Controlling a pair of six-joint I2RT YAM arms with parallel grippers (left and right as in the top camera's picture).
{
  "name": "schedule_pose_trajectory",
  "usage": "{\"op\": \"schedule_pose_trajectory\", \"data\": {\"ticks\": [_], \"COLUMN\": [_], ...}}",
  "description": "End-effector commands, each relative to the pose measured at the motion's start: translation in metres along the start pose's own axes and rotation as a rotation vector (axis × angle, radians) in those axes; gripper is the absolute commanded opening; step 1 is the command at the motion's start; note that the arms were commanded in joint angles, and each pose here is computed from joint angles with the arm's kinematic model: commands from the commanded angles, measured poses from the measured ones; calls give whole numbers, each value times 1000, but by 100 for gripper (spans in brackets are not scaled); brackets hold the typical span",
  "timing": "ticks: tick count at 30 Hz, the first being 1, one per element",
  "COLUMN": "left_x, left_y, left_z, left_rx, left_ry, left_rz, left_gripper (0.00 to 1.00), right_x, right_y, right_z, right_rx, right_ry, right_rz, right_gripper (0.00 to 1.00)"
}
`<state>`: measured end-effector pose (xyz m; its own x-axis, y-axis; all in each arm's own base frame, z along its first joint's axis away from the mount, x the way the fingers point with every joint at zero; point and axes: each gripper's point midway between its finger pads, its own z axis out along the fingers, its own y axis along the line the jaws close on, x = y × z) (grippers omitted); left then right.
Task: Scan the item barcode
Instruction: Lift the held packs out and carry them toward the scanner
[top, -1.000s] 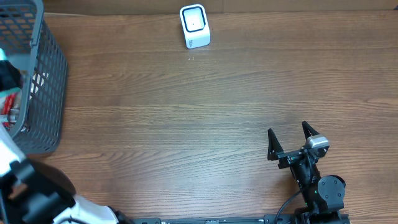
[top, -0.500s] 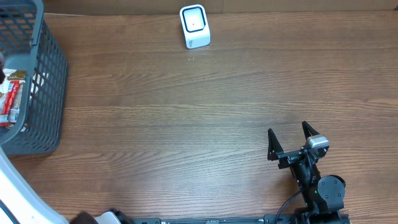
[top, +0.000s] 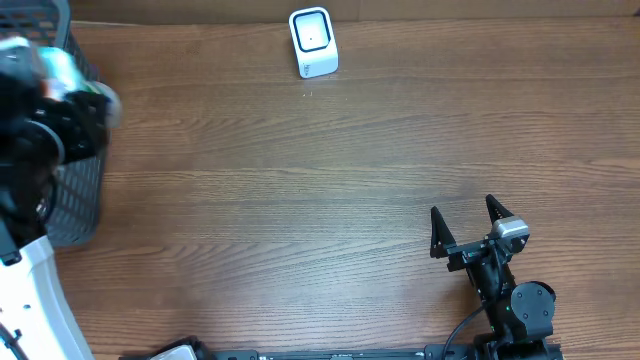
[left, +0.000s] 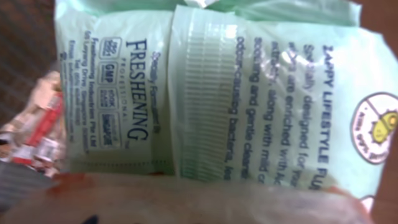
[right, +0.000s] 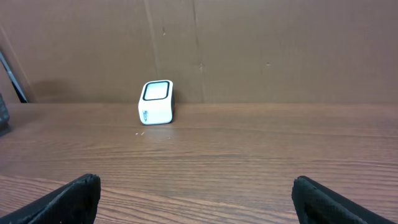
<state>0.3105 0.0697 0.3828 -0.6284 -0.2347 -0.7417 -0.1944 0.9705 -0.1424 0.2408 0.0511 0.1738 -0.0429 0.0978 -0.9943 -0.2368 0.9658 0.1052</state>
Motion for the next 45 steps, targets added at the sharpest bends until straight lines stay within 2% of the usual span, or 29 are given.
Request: {"op": "schedule_pose_trajectory", "data": {"ticks": [1,5,13,24,29,37,45], "left_x": [-1,15,54,139,177,243,287], "left_y": [-28,-65,-125,-232,-272,-344,-375], "left_z": [-8,2,39,103,130,157,181], "left_rx": [71,154,182,237,205,315,338], "left_ry": [-7,74,258,530,568,579,566], "left_rz": [-4,32,132,276,344,560,693], "left_gripper": [37,34,35,35,35,34,35], "right_x": [2,2,2,2,2,2,2], "right_y": [0,0,0,0,0,0,0], "right_z": [0,0,0,0,0,0,0], "right_rx": [-1,-1,-1,-1,-1,-1,-1], "right_ry": [-3,-3,-3,-3,-3,-3,-3], "right_rz": [4,4,4,4,4,4,4], "right_gripper": [100,100,100,100,100,100,100]}}
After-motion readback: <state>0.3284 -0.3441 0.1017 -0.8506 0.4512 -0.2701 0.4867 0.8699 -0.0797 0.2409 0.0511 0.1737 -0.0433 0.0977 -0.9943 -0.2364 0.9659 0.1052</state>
